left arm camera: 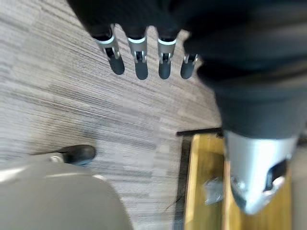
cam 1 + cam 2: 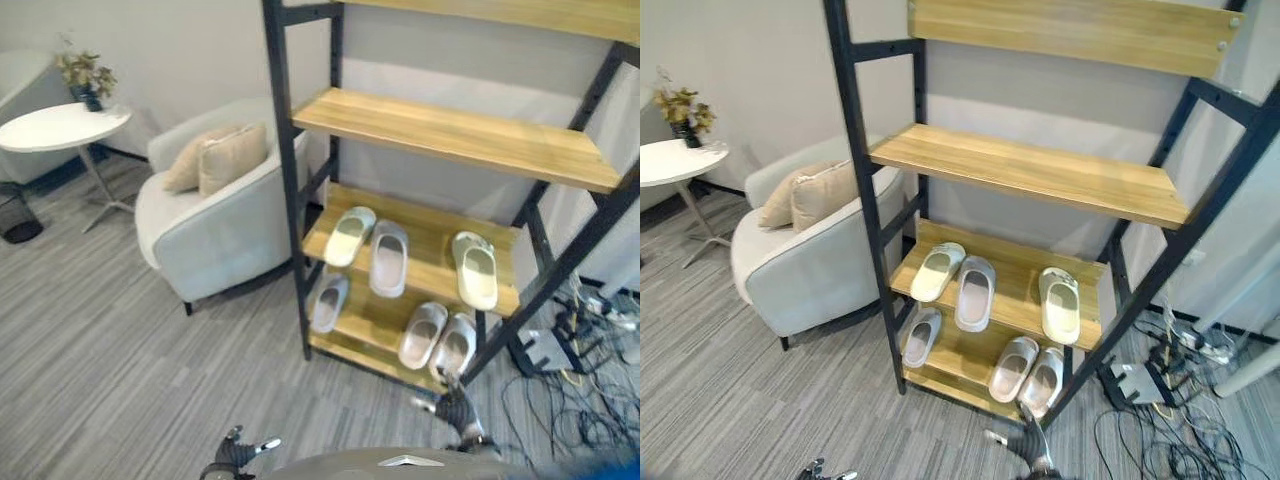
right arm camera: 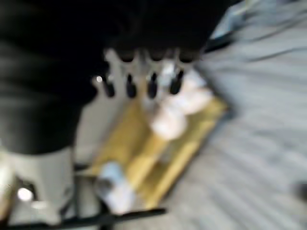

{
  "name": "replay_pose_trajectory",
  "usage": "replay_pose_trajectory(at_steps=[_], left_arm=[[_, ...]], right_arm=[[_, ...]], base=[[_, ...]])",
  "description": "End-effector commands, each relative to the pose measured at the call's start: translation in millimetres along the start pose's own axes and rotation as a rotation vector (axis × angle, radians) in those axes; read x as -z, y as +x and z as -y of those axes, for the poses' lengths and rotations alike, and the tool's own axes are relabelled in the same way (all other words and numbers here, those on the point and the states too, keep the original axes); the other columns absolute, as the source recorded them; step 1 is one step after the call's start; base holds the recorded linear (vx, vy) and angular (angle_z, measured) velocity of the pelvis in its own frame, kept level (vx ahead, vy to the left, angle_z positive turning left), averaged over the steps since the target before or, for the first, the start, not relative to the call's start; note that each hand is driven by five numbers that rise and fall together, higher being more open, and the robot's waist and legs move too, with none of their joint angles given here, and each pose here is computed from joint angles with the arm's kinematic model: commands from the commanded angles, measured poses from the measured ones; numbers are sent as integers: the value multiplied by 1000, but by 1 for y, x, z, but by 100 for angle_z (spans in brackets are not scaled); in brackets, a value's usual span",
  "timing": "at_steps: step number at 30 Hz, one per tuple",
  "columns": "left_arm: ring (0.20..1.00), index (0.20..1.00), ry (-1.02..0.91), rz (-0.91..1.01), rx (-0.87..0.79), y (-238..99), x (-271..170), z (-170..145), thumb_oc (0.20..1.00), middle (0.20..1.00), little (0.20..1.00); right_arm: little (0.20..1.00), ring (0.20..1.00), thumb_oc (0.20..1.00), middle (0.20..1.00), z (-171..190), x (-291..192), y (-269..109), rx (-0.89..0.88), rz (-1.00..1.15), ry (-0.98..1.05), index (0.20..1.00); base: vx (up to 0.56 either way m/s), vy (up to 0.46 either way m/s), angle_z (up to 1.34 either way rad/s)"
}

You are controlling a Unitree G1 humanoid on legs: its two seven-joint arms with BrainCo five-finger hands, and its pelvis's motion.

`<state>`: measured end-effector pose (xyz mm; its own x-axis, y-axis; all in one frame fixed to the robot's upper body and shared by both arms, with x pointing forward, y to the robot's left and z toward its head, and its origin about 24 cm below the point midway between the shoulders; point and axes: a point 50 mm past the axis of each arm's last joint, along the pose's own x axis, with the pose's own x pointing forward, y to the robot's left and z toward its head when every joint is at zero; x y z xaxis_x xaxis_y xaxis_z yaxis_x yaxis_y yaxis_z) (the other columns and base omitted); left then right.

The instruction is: Arrange the slippers neatly on the shoe rack.

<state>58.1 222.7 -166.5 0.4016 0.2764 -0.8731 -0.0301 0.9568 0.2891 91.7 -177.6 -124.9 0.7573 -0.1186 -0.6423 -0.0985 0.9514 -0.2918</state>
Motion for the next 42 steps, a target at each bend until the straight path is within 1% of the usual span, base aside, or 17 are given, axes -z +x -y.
replay_pose_trajectory(at_steps=[1,4,7,8,11,14,15,17,24,27,30,32,34,39,40,41,42], left_arm=[[1000,1000,-7,-7,100,-7,3,43,1000,1000,1000],[1000,1000,1,-29,95,-10,11,43,1000,1000,1000],[1000,1000,10,-57,87,-12,20,41,1000,1000,1000],[1000,1000,10,-57,87,-12,20,41,1000,1000,1000],[1000,1000,7,-65,90,-13,23,42,1000,1000,1000],[1000,1000,1,-64,91,-13,22,42,1000,1000,1000],[1000,1000,-3,-64,93,-14,23,42,1000,1000,1000],[1000,1000,-9,-65,96,-15,24,43,1000,1000,1000],[1000,1000,17,-66,112,-15,25,46,1000,1000,1000],[1000,1000,27,-55,114,-14,22,45,1000,1000,1000],[1000,1000,29,-4,98,-8,5,41,1000,1000,1000],[1000,1000,21,40,86,-3,-9,38,1000,1000,1000],[1000,1000,13,70,79,-1,-19,36,1000,1000,1000],[1000,1000,-51,217,60,7,-65,33,1000,1000,1000],[1000,1000,-66,267,60,8,-81,33,1000,1000,1000],[1000,1000,-67,268,60,8,-81,33,1000,1000,1000],[1000,1000,-91,291,57,8,-91,33,1000,1000,1000]], right_arm=[[1000,1000,1000,1000,20,-48,9,97,225,-5,1000],[1000,1000,1000,1000,27,-61,10,131,301,-18,1000],[1000,1000,1000,1000,34,-87,11,187,441,-51,1000],[1000,1000,1000,1000,34,-87,11,187,441,-52,1000],[1000,1000,1000,1000,38,-113,11,214,556,-66,1000],[1000,1000,1000,1000,40,-124,10,225,597,-63,1000],[1000,1000,1000,1000,45,-138,8,246,647,-57,1000],[1000,1000,1000,1000,50,-150,6,267,683,-45,1000],[1000,1000,1000,1000,75,-180,20,374,677,-64,1000],[1000,1000,1000,1000,79,-187,29,397,647,-47,1000],[1000,1000,1000,1000,87,-217,46,437,658,-39,1000],[1000,1000,1000,1000,88,-238,52,432,690,-25,1000],[1000,1000,1000,1000,92,-250,54,442,706,-33,1000],[1000,1000,1000,1000,109,-313,59,503,795,-41,1000],[1000,1000,1000,1000,113,-340,57,524,834,-48,1000],[1000,1000,1000,1000,113,-340,57,524,834,-48,1000],[1000,1000,1000,1000,115,-363,56,539,858,-32,1000]], base=[[10,28,-11],[12,31,1],[11,13,0],[0,0,0],[23,14,2],[10,5,1],[0,0,0],[42,17,3],[40,13,6],[11,5,1],[-1,13,-1],[-38,28,3],[-47,26,1],[-125,58,9],[-141,67,15],[-177,91,12],[-119,78,13]])
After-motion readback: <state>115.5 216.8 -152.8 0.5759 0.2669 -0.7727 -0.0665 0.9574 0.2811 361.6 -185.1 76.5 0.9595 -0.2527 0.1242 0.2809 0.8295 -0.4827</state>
